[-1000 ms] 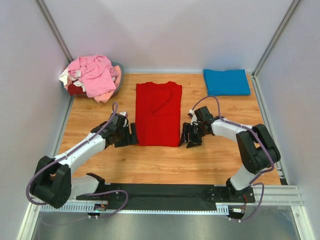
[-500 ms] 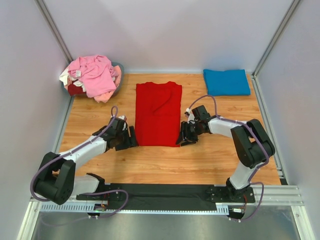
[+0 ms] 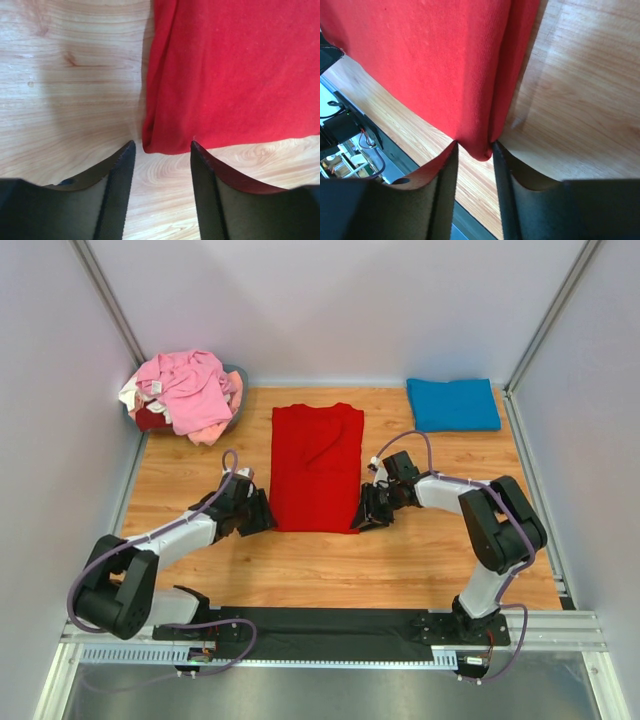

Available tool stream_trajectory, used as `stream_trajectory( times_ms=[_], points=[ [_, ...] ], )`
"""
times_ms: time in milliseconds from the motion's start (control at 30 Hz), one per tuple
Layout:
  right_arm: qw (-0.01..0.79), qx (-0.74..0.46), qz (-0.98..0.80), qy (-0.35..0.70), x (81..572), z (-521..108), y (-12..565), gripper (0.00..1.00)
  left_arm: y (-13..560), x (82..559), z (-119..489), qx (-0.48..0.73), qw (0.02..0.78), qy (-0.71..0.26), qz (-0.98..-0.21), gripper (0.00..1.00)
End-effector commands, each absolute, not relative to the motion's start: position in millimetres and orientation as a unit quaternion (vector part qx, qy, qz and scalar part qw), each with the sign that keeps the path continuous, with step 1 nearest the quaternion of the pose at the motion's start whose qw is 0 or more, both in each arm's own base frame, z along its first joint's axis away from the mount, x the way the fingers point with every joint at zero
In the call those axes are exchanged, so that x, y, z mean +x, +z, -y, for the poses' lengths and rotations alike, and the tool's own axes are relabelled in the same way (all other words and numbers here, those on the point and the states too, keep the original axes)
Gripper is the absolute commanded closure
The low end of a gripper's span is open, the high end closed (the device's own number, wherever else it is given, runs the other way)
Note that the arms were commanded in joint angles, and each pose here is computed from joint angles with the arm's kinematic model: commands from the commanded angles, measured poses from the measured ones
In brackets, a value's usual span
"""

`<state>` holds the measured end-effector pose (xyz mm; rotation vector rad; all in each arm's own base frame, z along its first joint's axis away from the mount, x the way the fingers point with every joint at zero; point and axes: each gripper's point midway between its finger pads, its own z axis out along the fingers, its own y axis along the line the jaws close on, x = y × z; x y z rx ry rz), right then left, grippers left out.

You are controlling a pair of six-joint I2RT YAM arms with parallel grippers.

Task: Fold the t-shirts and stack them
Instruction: Fold the tshirt

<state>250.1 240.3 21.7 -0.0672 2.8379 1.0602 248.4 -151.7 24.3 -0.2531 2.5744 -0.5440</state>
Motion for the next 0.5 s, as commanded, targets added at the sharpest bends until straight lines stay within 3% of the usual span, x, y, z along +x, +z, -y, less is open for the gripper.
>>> stream_trajectory(
  times_ms=[0, 167, 267, 300, 467],
  points=[
    [0.054, -0.023, -0.950, 0.307, 246, -229, -5, 0.66, 5, 240, 140, -0.103, 0.232, -0.169, -0.952, 0.48],
    [0.052, -0.023, -0.950, 0.307, 246, -230, -7, 0.82, -5, 236, 140, -0.099, 0.226, -0.171, -0.954, 0.69],
    [0.051, -0.022, -0.950, 0.307, 246, -230, -8, 1.00, -7, 237, 142, -0.093, 0.222, -0.175, -0.955, 0.85],
    [0.051, -0.023, -0.950, 0.307, 245, -230, -8, 1.00, -7, 238, 143, -0.092, 0.220, -0.175, -0.955, 0.97],
    [0.063, -0.024, -0.951, 0.301, 244, -225, -3, 1.00, -1, 235, 143, -0.085, 0.220, -0.177, -0.956, 1.00]
  ],
)
